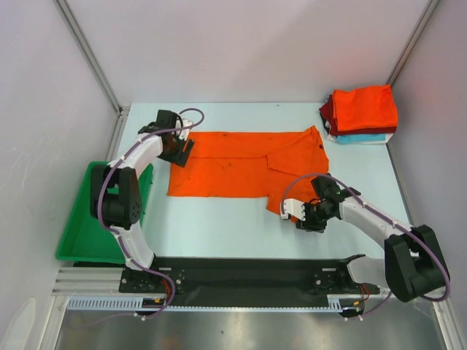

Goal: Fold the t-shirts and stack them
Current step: Fold the tshirt

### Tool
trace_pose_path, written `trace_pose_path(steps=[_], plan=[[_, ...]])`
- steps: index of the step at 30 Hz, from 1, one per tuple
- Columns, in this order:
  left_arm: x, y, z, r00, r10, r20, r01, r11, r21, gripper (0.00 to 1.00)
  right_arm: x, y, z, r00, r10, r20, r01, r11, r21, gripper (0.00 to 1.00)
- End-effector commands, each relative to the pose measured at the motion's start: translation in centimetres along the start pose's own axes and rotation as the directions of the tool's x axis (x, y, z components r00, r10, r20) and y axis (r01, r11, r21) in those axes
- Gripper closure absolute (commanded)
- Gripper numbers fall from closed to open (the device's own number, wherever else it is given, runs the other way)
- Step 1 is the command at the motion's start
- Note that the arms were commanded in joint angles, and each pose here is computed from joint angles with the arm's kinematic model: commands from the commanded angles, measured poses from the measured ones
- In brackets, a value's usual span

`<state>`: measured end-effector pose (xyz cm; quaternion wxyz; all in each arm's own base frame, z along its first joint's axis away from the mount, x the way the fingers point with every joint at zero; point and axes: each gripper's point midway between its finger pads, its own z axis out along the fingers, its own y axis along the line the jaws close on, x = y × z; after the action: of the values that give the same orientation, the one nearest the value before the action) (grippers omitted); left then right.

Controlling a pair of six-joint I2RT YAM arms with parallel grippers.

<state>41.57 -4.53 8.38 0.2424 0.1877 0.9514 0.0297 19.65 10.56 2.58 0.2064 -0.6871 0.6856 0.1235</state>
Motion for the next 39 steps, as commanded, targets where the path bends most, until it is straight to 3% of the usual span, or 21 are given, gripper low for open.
trace_pose_path(steps=[1,7,10,12,25,39], plan=[[0.2,-0.4,-0.8,0.999,-0.042,0.018,0.042,0.998,0.051,0.25,-0.3,-1.8,0.3,1.0,-0.029,-0.013,0.029,0.999,0.023,0.55],[0.7,0.3,-0.3,0.999,-0.041,0.003,0.041,0.999,0.028,0.27,0.2,-2.3,1.3,0.999,-0.025,-0.036,0.025,1.0,0.002,0.6],[1.4,0.5,-0.3,0.999,-0.05,-0.006,0.05,0.998,0.023,0.27,0.3,-2.3,1.3,0.999,-0.019,-0.047,0.019,1.0,-0.018,0.76],[2.3,0.1,-0.2,0.998,-0.059,-0.029,0.06,0.998,0.036,0.28,0.4,-2.1,1.1,0.998,-0.018,-0.058,0.016,0.999,-0.028,1.0],[6.8,-1.0,-1.2,0.982,-0.155,-0.108,0.166,0.981,0.097,0.3,0.3,-1.4,-0.3,0.998,0.004,-0.057,-0.003,1.0,0.009,1.0],[9.5,-1.9,0.1,0.962,-0.151,-0.229,0.187,0.971,0.147,0.44,-0.1,-2.9,0.3,0.997,0.047,-0.053,-0.046,0.999,0.027,1.0]])
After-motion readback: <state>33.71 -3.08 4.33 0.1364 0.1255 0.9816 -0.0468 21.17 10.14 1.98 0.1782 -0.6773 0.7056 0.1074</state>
